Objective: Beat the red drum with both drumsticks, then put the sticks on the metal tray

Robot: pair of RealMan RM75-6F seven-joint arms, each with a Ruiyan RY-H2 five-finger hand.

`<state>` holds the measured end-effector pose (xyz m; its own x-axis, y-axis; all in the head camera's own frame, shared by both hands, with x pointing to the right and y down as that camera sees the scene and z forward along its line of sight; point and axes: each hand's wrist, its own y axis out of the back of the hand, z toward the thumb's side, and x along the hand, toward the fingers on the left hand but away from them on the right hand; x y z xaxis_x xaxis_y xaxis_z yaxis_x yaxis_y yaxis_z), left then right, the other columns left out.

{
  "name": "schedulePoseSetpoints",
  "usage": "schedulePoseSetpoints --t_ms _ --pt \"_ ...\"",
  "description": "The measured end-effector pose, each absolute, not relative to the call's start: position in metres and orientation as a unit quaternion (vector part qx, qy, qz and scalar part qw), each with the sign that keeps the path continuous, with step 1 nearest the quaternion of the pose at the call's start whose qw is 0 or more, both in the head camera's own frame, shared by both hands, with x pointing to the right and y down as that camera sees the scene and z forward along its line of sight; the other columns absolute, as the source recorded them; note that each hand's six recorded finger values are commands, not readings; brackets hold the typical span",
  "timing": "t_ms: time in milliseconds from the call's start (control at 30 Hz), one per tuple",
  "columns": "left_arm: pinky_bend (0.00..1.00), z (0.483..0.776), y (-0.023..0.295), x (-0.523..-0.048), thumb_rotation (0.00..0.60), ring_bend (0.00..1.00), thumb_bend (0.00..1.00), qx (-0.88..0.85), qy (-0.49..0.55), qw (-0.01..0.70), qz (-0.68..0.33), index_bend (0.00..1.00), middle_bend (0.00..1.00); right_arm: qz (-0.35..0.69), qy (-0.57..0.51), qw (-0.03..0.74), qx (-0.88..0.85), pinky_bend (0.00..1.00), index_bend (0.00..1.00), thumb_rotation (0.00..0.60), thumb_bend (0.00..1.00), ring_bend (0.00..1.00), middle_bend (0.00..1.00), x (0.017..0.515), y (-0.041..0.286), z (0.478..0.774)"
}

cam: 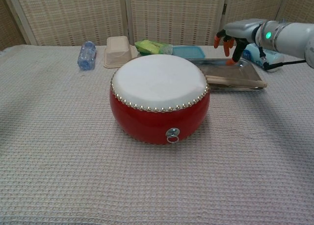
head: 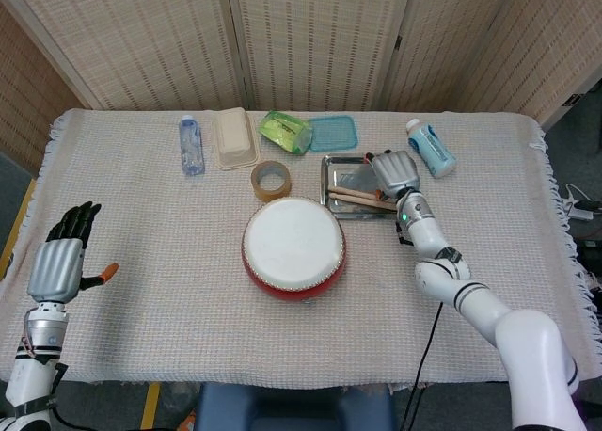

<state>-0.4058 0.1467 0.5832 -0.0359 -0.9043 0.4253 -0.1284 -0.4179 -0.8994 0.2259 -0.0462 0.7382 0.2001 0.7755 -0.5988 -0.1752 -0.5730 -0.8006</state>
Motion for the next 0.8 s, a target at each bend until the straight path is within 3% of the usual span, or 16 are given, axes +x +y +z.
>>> schedulePoseSetpoints --t_ms 233,333,433,633,800 --pt "0.16 0.579 0.156 -0.417 0.6 0.0 0.24 -0.601 0.424 0.341 -0.586 0.0 0.0 0.54 -0.29 0.39 -0.687 0.29 0.08 0.6 0.2 0.08 0.24 0.267 -0.011 0.672" --pt "0.16 0.578 0.163 -0.418 0.6 0.0 0.24 -0.604 0.421 0.338 -0.586 0.0 0.0 0.535 -0.331 0.386 -0.675 0.22 0.01 0.6 0.2 0.02 0.17 0.308 0.014 0.637" --pt "0.15 0.574 0.171 -0.419 0.6 0.0 0.24 -0.608 0.421 0.335 -0.584 0.0 0.0 0.536 -0.367 0.383 -0.657 0.14 0.0 0.6 0.2 0.0 0.1 0.353 0.043 0.607" --pt "0.15 0.564 0.184 -0.419 0.6 0.0 0.24 -0.603 0.432 0.346 -0.575 0.0 0.0 0.51 -0.412 0.36 -0.664 0.05 0.0 0.6 0.2 0.0 0.03 0.393 0.101 0.58" --pt "0.14 0.56 0.193 -0.419 0.6 0.0 0.24 -0.599 0.438 0.352 -0.571 0.0 0.0 0.499 -0.422 0.353 -0.67 0.01 0.0 0.6 0.2 0.0 0.01 0.403 0.13 0.57"
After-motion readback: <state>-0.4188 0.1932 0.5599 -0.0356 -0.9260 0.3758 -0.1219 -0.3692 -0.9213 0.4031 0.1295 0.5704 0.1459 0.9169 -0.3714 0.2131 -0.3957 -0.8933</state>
